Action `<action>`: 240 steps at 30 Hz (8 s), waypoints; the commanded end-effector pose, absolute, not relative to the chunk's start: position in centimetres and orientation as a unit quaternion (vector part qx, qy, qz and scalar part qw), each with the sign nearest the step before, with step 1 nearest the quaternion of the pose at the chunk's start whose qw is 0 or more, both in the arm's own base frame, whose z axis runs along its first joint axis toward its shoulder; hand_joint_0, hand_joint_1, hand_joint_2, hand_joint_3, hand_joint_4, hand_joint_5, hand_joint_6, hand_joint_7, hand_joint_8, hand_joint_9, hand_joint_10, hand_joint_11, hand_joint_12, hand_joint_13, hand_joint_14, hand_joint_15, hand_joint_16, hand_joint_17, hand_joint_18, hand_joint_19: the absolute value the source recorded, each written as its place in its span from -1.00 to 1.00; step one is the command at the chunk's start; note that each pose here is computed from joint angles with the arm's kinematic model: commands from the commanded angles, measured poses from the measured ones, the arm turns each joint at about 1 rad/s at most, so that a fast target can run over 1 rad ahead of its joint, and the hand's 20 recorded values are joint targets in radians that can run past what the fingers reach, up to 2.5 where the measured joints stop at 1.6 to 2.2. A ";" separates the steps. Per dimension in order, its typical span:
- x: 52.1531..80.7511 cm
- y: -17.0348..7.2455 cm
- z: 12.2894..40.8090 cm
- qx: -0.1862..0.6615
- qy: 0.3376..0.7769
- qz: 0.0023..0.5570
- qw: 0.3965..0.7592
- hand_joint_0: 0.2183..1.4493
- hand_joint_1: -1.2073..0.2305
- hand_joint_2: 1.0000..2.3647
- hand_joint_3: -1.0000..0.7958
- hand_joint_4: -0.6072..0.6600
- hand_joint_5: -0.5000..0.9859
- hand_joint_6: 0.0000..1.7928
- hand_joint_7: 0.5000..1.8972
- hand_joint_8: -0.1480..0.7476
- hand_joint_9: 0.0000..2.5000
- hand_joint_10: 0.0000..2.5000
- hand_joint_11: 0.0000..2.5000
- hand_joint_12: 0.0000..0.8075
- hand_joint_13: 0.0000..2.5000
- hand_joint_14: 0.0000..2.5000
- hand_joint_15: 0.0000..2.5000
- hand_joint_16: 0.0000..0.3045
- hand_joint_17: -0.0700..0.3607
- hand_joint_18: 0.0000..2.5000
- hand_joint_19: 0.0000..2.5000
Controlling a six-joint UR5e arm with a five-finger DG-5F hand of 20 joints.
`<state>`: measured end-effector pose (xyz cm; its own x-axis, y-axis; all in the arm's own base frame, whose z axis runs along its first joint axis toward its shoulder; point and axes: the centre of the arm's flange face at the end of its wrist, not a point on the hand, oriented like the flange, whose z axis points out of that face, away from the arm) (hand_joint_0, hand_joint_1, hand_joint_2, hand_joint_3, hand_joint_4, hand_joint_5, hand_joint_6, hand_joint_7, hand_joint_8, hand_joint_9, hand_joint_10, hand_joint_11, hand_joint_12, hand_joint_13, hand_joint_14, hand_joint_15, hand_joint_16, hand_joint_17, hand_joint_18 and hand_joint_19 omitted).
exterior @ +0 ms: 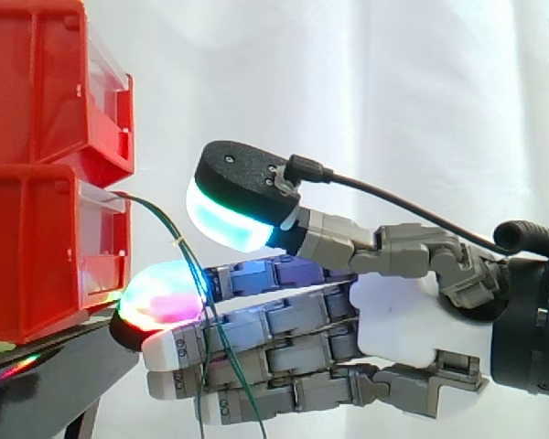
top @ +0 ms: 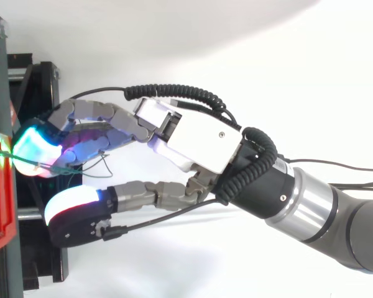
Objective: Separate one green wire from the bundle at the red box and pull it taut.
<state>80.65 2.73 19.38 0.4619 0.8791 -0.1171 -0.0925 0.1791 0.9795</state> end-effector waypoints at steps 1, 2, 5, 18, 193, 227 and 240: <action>80.8 3.1 19.8 0.528 0.372 0.364 0.671 -0.38 -0.28 -0.99 -0.35 0.44 -0.45 -0.44 -0.09 -0.09 -0.34 -1.00 -0.90 -0.23 -0.49 -1.00 -0.96 -0.74 -0.26 -0.53 -0.90; 80.8 3.1 19.7 0.528 0.373 0.364 0.671 -0.38 -0.28 -0.99 -0.34 0.43 -0.45 -0.44 -0.08 -0.09 -0.34 -1.00 -0.90 -0.23 -0.49 -1.00 -0.96 -0.74 -0.26 -0.53 -0.90; 80.8 3.2 19.8 0.528 0.372 0.365 0.671 -0.38 -0.31 -0.99 -0.33 0.41 -0.44 -0.44 0.02 -0.09 -0.34 -1.00 -0.89 -0.23 -0.49 -1.00 -0.96 -0.74 -0.26 -0.53 -0.89; 80.4 3.0 19.4 0.542 0.374 0.371 0.655 -0.38 -0.32 -0.98 -0.26 0.35 -0.44 -0.38 0.24 -0.08 -0.33 -1.00 -0.86 -0.22 -0.49 -1.00 -0.95 -0.74 -0.26 -0.51 -0.89; 77.0 -0.4 28.9 0.656 0.447 0.301 0.528 -0.33 -0.46 -0.98 -0.27 0.16 -0.60 0.01 -0.25 -0.06 -0.31 -0.99 -0.58 -0.18 -0.41 -0.99 -0.83 -0.70 -0.20 -0.39 -0.80; 76.1 -1.2 29.7 0.674 0.450 0.288 0.511 -0.40 -0.22 -0.98 -0.23 0.22 -0.58 -0.02 -0.18 -0.04 -0.25 -0.99 -0.58 -0.16 -0.39 -0.99 -0.83 -0.70 -0.20 -0.38 -0.78; 75.8 -1.4 30.8 0.674 0.447 0.290 0.512 -0.38 -0.34 -0.98 -0.18 0.20 -0.59 0.01 -0.25 -0.04 -0.27 -0.99 -0.58 -0.16 -0.40 -0.99 -0.83 -0.69 -0.19 -0.37 -0.79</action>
<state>75.89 -1.33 30.47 0.4324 0.8990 -0.0696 0.3085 -0.0749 0.9483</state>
